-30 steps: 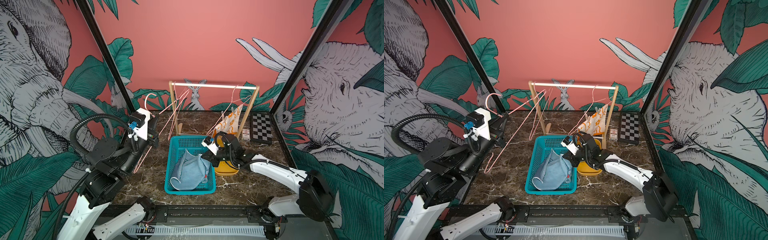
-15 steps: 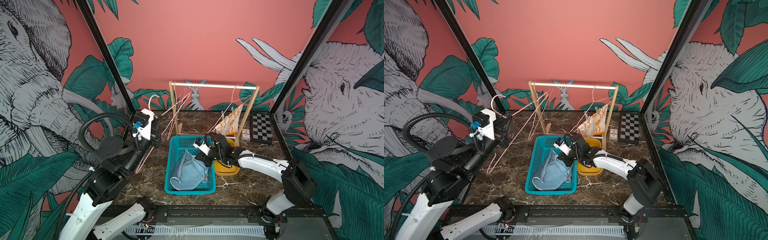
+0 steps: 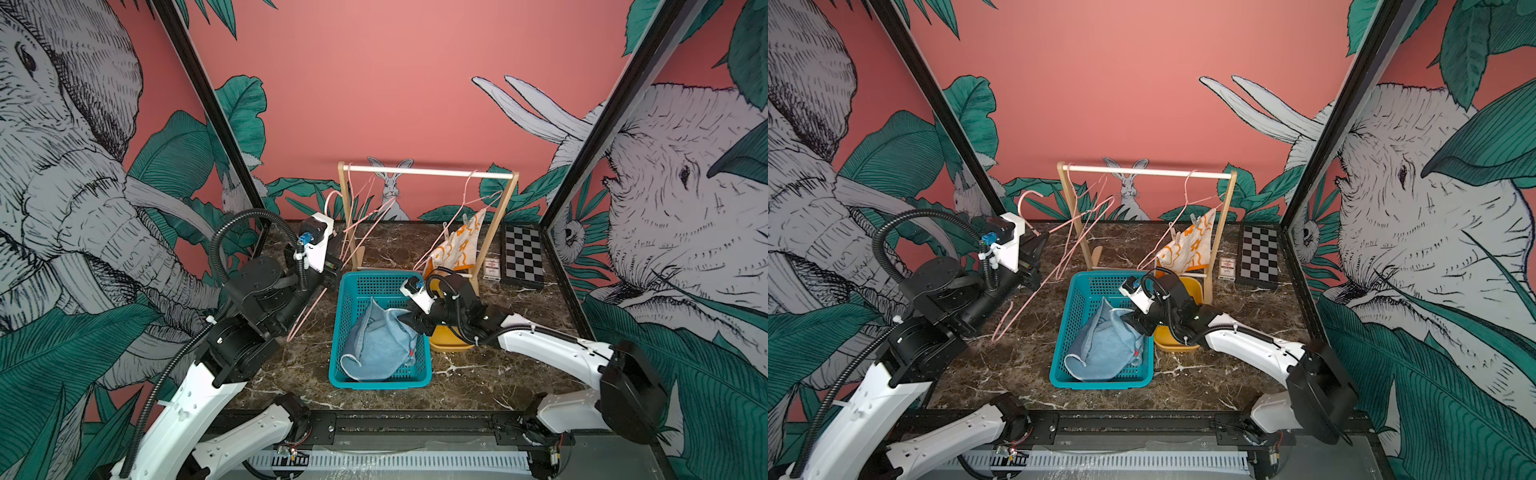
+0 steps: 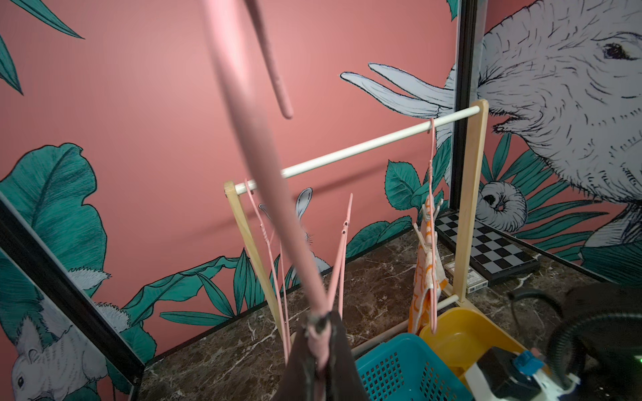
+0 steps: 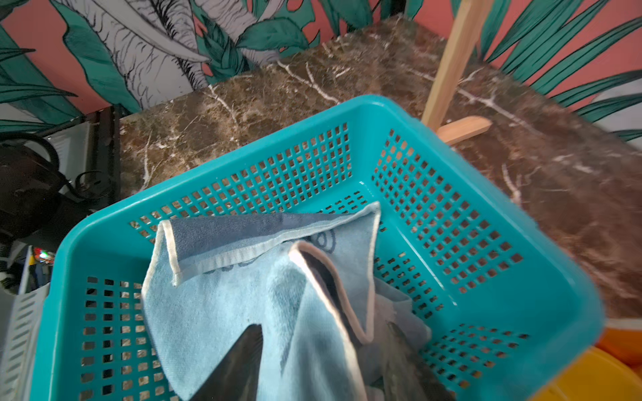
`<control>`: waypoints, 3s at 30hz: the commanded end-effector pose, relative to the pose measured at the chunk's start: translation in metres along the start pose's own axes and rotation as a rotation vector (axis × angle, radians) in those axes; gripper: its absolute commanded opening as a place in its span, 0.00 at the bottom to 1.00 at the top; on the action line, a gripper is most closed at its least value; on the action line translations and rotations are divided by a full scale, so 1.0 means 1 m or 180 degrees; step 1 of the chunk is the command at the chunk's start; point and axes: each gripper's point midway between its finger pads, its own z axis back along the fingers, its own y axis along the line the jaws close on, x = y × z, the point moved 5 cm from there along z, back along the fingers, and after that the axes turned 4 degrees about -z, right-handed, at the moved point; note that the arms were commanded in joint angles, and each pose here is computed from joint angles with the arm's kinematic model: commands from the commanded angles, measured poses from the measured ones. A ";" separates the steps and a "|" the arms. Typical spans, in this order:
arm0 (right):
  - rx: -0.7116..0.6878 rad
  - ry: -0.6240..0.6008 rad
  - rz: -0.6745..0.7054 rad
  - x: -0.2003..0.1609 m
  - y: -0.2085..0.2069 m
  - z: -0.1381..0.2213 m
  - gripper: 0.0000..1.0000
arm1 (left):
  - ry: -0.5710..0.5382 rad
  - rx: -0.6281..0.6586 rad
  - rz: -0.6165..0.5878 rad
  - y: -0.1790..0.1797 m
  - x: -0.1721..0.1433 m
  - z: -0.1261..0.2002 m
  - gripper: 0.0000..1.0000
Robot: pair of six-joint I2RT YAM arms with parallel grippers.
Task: Remove the clothespins securing towels to the hanger
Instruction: Place the towel in the basket, then place the hanger on the clothesline.
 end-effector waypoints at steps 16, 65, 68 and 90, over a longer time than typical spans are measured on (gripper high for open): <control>-0.1031 -0.0689 -0.0085 0.003 -0.026 0.099 0.58 | 0.0277 0.0077 0.0266 0.014 -0.020 -0.075 0.00; -0.1119 -0.0653 -0.0215 -0.015 -0.030 0.107 0.59 | 0.0844 -0.0093 0.0901 0.052 -0.079 -0.196 0.00; -0.1134 -0.0654 -0.0221 -0.015 -0.030 0.107 0.59 | 0.0887 -0.0121 0.0928 0.050 -0.085 -0.197 0.00; -0.1182 -0.0634 -0.0237 -0.017 -0.033 0.108 0.59 | 0.0663 -0.0106 0.0800 0.050 -0.065 -0.160 0.51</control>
